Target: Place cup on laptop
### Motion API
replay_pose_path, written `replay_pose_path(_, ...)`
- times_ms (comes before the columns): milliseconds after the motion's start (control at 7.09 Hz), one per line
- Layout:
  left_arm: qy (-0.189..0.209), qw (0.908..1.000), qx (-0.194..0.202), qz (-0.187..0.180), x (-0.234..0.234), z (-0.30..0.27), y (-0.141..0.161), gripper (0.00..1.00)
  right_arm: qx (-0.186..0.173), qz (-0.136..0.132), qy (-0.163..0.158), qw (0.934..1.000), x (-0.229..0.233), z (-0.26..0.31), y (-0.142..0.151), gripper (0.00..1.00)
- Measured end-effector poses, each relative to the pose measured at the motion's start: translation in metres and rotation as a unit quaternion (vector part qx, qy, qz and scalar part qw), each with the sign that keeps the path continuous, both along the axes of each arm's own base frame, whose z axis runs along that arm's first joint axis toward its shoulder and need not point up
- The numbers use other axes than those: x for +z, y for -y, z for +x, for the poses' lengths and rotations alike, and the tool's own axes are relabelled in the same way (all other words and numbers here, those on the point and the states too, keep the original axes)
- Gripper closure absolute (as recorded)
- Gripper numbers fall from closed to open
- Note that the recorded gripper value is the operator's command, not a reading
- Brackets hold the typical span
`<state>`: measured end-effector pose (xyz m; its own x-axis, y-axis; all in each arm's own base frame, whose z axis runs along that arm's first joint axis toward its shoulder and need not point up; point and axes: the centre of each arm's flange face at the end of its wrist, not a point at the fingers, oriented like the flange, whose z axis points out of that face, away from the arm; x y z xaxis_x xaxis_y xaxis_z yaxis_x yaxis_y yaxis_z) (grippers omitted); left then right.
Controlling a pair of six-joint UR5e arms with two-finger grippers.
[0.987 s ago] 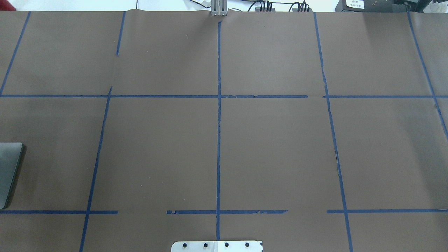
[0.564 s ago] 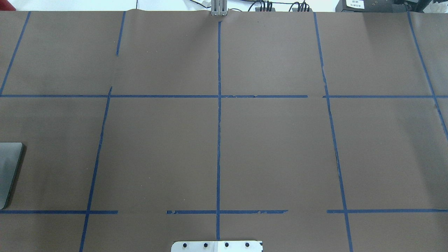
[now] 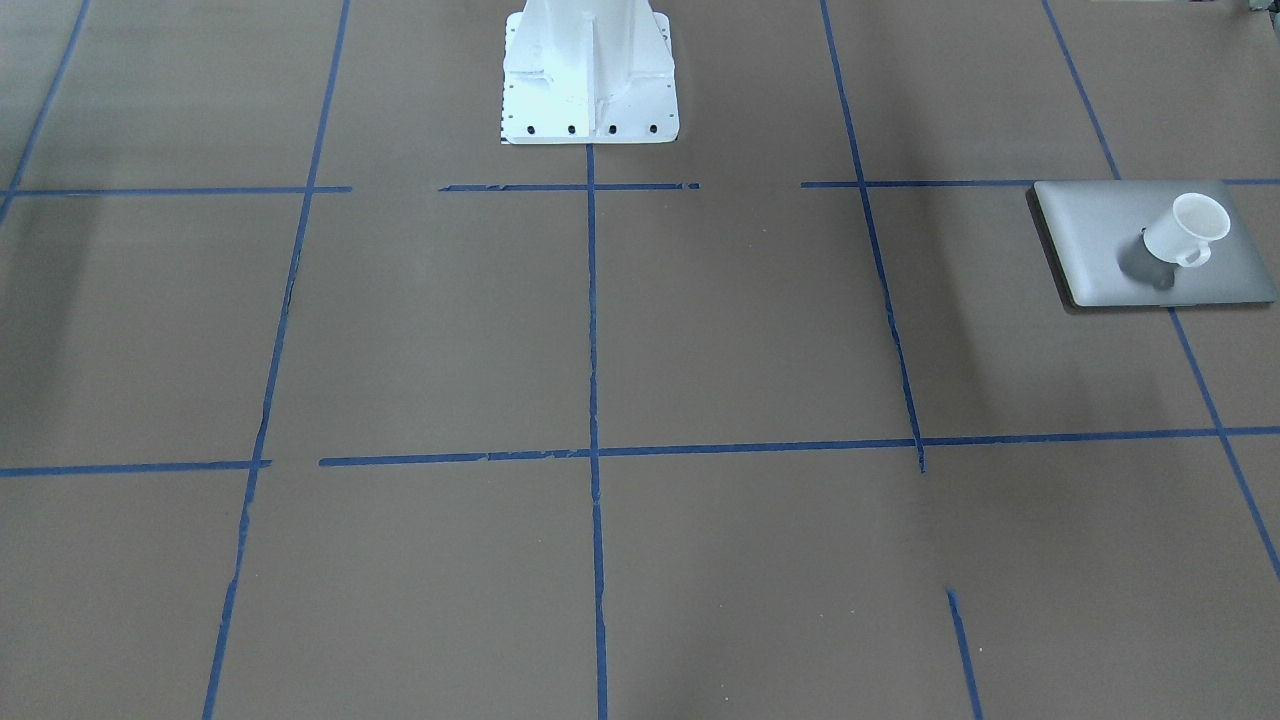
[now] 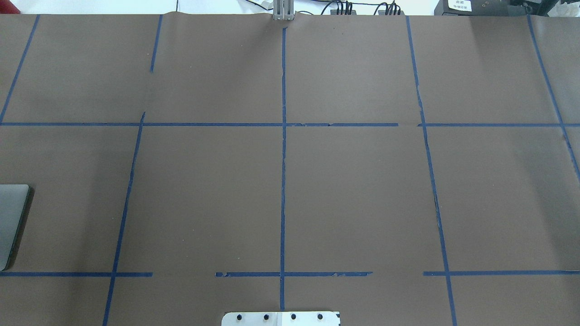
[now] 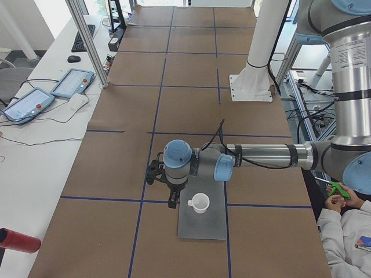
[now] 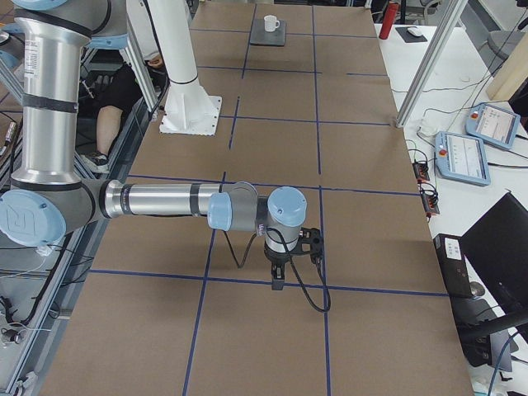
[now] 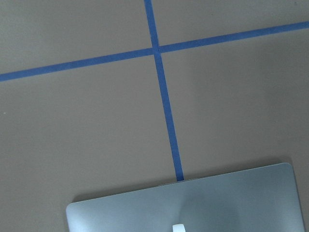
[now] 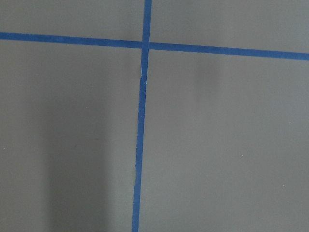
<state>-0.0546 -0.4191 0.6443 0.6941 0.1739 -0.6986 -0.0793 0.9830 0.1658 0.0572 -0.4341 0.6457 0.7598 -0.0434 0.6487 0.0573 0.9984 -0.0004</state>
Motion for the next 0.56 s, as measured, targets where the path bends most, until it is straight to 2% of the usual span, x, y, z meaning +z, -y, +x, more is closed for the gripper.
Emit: replay_pose_path(564,0.001,0.9998,-0.007,-0.021,0.009,-0.01,-0.01,0.0,0.0,0.0,-0.001,1.0,0.0,0.0,0.0,0.0)
